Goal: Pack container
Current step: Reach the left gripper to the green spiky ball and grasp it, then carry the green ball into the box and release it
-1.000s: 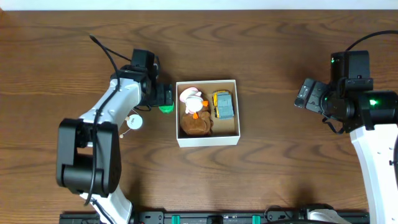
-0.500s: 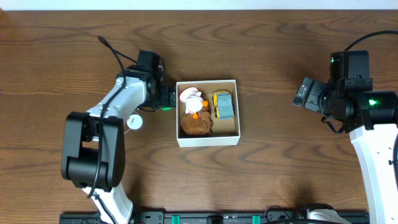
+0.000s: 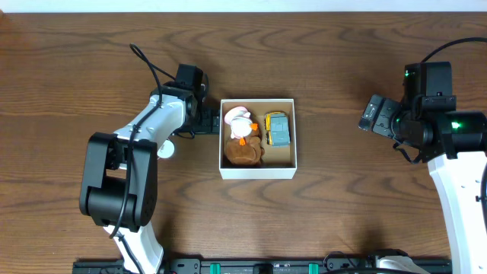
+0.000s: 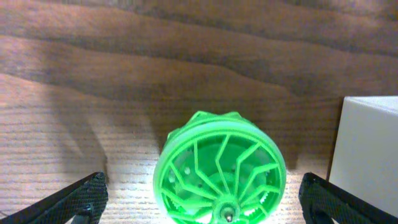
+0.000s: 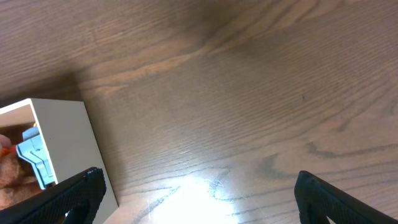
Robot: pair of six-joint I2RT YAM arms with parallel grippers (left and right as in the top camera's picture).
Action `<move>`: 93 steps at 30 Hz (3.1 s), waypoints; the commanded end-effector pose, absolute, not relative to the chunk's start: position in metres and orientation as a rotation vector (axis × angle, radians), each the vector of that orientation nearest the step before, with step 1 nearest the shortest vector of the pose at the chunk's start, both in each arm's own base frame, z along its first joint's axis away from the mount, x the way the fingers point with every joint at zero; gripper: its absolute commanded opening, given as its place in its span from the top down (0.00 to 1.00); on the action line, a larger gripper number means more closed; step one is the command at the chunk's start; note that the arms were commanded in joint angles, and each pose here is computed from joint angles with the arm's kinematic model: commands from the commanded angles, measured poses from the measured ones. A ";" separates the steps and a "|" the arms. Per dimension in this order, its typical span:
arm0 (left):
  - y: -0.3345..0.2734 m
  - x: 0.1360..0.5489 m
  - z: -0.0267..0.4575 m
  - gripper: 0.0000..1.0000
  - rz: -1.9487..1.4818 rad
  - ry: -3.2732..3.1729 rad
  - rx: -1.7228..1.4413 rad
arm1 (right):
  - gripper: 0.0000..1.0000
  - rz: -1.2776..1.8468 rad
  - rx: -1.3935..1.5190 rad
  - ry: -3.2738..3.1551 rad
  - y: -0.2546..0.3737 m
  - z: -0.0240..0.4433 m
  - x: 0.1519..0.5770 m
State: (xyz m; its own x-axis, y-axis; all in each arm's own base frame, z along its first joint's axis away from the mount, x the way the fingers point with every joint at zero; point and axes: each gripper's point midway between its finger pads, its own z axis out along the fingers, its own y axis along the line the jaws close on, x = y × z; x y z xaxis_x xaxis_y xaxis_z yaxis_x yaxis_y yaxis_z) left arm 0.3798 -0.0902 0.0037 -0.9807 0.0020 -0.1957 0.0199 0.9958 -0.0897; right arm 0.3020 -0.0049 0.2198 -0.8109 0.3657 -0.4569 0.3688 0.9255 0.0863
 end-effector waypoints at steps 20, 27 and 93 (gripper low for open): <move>-0.089 0.384 0.002 0.48 -0.114 2.927 0.006 | 0.01 -0.014 0.519 2.620 -0.007 0.217 0.300; -0.090 0.386 0.007 0.55 -0.118 2.913 0.007 | 0.01 -0.014 0.519 2.619 -0.007 0.217 0.300; -0.215 0.328 0.122 0.21 -0.224 2.571 0.758 | 0.01 -0.018 0.511 2.625 -0.007 0.216 0.299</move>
